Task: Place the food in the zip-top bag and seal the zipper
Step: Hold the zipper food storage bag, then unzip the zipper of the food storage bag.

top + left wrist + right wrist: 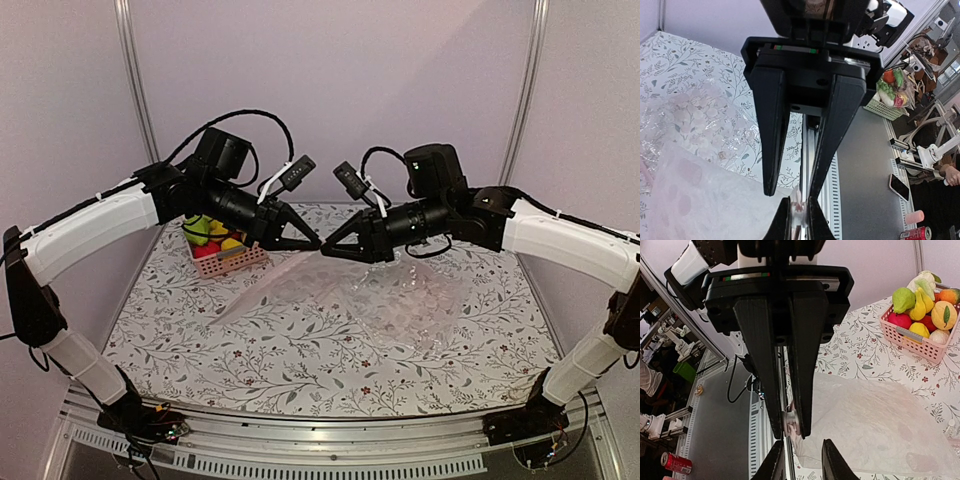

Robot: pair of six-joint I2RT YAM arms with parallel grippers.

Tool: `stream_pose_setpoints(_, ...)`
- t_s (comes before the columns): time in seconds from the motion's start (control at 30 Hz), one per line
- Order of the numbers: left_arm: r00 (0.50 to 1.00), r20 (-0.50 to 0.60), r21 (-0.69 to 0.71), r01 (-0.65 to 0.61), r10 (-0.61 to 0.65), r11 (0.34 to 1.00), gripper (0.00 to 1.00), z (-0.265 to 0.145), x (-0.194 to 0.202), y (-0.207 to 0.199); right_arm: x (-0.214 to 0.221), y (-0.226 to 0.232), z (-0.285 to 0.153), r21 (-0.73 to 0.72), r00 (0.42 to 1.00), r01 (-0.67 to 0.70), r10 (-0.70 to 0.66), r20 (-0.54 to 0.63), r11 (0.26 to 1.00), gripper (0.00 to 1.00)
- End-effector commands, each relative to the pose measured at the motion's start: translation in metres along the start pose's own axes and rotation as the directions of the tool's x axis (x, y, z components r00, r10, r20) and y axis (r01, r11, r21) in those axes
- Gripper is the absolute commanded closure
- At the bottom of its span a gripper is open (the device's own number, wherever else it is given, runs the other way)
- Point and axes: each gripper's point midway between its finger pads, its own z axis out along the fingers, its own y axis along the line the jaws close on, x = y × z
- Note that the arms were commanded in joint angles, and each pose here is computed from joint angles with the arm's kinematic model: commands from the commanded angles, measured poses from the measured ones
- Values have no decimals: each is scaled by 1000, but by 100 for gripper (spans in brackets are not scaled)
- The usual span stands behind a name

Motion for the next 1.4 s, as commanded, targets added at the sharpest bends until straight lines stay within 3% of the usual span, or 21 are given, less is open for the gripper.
stream_pose_setpoints(0.0, 1000, 2, 8, -2, 2, 1000, 100, -5, 0, -3, -4, 4, 5, -19, 1000, 8, -8, -4, 1000, 81)
stream_pose_setpoints(0.17, 1000, 2, 5, -2, 2, 1000, 100, -4, 0, -2, -3, 1, 6, -4, 1000, 5, -5, -3, 1000, 100)
stream_pose_setpoints(0.7, 1000, 4, -158, -11, 12, 987, 100, -12, 0, 19, -33, -22, -31, 237, 970, -61, 1, 244, 970, 100)
stream_pose_setpoints(1.37, 999, -23, -196, -43, 39, 980, 100, -15, 5, 24, -36, -40, -45, 343, 953, -127, 19, 302, 931, 100)
